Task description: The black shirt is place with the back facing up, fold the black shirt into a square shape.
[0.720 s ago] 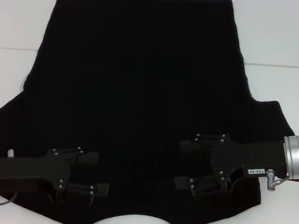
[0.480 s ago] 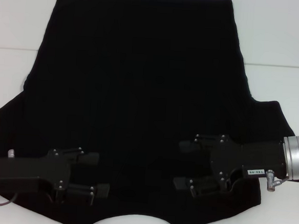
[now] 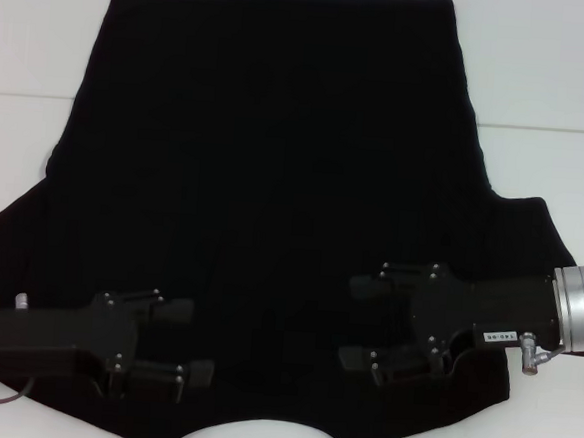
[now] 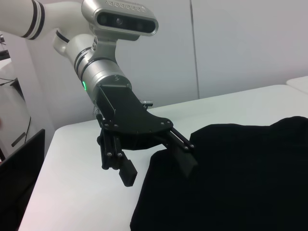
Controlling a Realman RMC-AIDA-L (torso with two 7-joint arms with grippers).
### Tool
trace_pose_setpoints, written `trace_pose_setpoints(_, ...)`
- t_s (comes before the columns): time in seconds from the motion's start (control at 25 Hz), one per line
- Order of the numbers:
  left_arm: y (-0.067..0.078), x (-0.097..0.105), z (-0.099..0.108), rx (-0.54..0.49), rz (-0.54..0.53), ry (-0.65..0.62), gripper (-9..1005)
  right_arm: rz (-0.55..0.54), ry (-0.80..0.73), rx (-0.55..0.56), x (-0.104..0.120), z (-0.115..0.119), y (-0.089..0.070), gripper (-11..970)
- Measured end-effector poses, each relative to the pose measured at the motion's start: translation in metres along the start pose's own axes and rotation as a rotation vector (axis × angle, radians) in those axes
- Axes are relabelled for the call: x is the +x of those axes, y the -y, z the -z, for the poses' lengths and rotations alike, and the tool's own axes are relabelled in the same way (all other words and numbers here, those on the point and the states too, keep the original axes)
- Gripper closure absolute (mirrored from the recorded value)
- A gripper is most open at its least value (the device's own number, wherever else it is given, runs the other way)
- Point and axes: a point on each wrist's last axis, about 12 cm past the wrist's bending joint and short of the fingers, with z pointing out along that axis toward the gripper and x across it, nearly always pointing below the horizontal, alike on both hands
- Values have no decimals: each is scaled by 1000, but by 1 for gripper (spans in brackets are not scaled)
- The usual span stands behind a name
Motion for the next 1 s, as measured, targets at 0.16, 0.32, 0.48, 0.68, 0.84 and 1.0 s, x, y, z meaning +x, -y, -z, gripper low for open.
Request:
trace_pose_setpoints(0.16, -3, -3, 5, -37, 81, 30, 74, -2, 11, 9, -1, 0, 1, 36)
trace_pose_setpoints(0.32, -17, -13, 22, -141, 208, 66, 76, -10, 25, 23, -1, -1, 2, 37)
trace_pose_setpoints(0.48, -33, -19, 40, -284, 320, 75, 79, -14, 41, 42, -3, -4, 3, 38)
trace_pose_setpoints(0.68, -50, -23, 61, -459, 495, 89, 81, -20, 52, 46, -4, -6, 4, 39)
trace_pose_setpoints(0.84, -59, -21, 75, -570, 613, 71, 84, -24, 61, 52, -4, -8, 4, 39)
trace_pose_setpoints(1.0, -63, -18, 79, -628, 646, 2, 86, -25, 66, 59, -5, -8, 5, 40)
